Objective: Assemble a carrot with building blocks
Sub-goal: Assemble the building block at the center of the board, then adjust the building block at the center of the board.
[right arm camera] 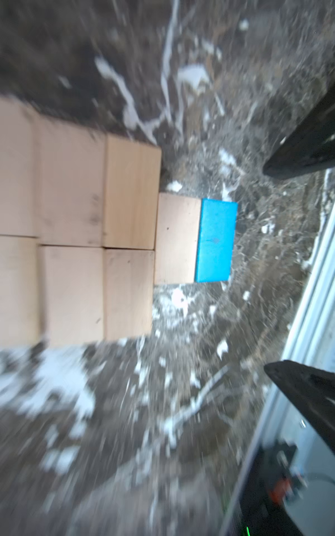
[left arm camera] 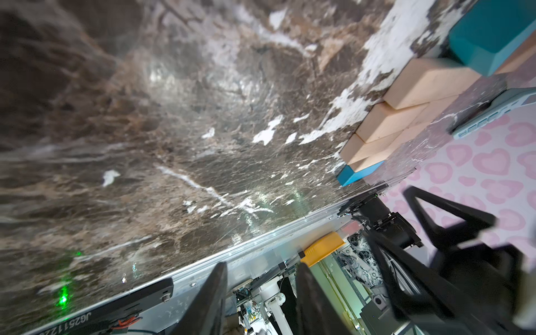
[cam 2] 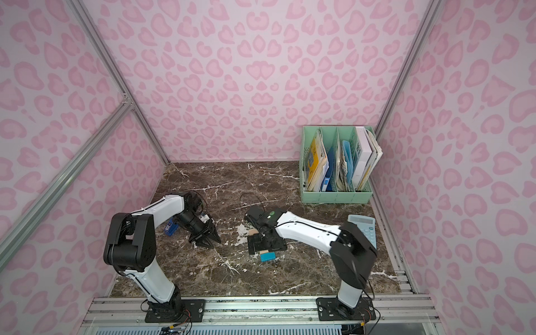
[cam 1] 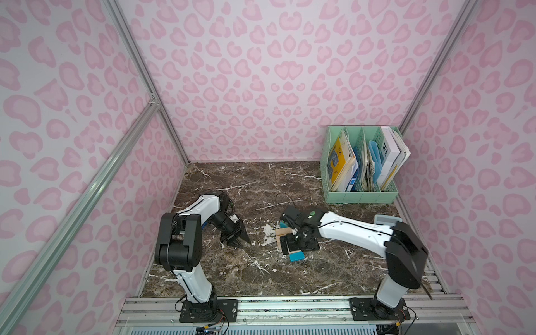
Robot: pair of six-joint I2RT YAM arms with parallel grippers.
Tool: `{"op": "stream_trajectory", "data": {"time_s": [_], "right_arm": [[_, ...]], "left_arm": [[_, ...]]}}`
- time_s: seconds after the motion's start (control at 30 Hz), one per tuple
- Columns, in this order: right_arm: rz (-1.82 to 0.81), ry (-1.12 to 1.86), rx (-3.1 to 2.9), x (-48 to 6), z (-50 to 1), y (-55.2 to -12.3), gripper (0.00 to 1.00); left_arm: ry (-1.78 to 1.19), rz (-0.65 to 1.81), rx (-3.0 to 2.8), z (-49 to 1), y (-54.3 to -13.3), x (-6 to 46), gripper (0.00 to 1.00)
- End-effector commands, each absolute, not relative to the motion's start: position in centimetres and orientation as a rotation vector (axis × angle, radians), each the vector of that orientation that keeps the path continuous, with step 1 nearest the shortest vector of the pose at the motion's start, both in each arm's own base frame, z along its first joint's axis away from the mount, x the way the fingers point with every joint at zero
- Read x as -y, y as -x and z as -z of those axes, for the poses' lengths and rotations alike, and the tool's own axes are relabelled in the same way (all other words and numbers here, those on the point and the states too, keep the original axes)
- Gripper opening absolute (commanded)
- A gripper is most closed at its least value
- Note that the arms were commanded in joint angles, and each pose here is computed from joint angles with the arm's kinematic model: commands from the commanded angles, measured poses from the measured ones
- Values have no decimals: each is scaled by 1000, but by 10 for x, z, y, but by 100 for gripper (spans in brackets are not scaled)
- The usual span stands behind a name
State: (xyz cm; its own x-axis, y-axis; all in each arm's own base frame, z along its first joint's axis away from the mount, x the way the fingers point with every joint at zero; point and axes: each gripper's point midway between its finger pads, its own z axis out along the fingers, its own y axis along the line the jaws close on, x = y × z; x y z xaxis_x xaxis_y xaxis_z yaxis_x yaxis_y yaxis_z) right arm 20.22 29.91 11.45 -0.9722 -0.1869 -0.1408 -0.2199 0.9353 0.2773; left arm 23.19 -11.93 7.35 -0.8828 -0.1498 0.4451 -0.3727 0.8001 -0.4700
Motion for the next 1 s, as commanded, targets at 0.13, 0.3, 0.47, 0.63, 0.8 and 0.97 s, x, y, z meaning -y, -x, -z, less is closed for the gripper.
{"op": "stream_trajectory", "data": {"time_s": [0.13,0.3,0.47,0.63,0.8,0.97], "right_arm": [[-653,78,-2419,-161,-252,-334,99],[-607,51,-2379,-115,-217,-363,99],[-405,12,-2241,-65,-190,-381,99],[-193,11,-2102,-19,-174,-388,99],[-45,46,-1788,-2,-157,-363,99],[-50,-12,-1742,7,-137,-353,94]], "left_arm": [[-289,-895,2839,-109,-296,119,99],[-271,-960,3006,-120,-344,110,99],[-375,-1163,3144,-120,-380,93,99],[-316,-1036,3411,-124,-396,65,99],[-132,-667,3741,-131,-405,32,99],[-73,-498,3873,-121,-408,13,99]]}}
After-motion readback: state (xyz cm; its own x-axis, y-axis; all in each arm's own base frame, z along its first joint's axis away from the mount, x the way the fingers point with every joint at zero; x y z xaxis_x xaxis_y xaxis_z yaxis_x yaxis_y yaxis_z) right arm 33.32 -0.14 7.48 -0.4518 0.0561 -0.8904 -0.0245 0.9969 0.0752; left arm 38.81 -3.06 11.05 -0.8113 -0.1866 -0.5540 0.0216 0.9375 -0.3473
